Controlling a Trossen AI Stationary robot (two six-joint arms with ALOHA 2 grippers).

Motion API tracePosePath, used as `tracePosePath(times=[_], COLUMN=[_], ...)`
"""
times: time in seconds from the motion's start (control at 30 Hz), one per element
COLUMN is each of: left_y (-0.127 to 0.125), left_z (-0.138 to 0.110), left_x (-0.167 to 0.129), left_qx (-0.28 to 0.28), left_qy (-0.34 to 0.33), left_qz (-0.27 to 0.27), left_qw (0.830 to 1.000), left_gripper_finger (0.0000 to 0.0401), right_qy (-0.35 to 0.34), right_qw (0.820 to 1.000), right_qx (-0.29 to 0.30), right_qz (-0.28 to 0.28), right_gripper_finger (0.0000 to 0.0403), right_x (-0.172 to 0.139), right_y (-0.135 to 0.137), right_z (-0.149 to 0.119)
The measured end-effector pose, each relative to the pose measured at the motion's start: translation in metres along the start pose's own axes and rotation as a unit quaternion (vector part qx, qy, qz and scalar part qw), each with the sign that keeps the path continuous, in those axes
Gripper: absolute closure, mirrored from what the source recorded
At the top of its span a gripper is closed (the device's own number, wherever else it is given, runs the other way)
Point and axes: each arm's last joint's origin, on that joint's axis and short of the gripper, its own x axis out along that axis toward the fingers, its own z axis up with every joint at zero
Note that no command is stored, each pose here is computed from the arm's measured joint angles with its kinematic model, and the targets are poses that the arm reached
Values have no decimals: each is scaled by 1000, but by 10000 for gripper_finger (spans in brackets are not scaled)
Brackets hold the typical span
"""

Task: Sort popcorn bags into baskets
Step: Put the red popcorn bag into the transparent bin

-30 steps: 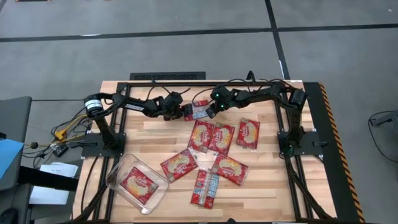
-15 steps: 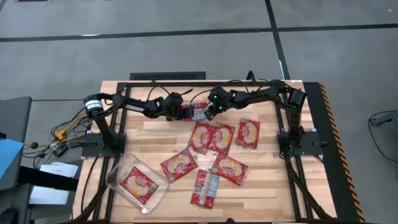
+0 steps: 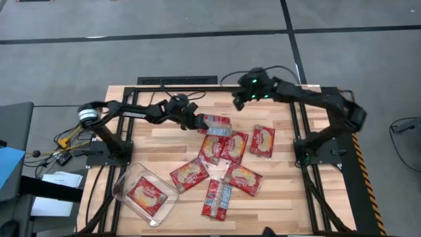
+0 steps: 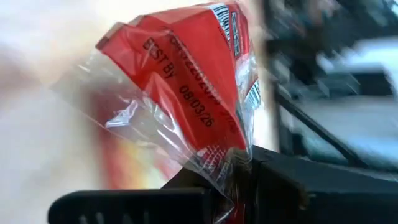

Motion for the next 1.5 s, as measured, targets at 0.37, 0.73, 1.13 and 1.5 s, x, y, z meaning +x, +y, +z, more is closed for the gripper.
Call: tracePosePath(times=[0.37, 0.73, 1.13, 1.5], left_y=[-79, -73, -77, -71], left_z=[-70, -152, -204, -253], left_x=[-134, -223, -183, -192], left_qx=[-17, -67, 37, 16], left_qy=[63, 72, 187, 235], left_qz=[-28, 15, 106, 150], left_qw=[997, 995, 976, 960], left_gripper_finger=[397, 398, 398, 398], right_qy=[-45, -26, -24, -15], right_qw=[999, 999, 999, 1000], right_qx=[-17, -31, -22, -21], right_qz=[-24, -3, 4, 2], right_gripper_finger=[327, 327, 327, 327], right_x=[-51, -44, -44, -44], right_y=[-3, 12, 16, 16], right_z=[10, 5, 4, 2])
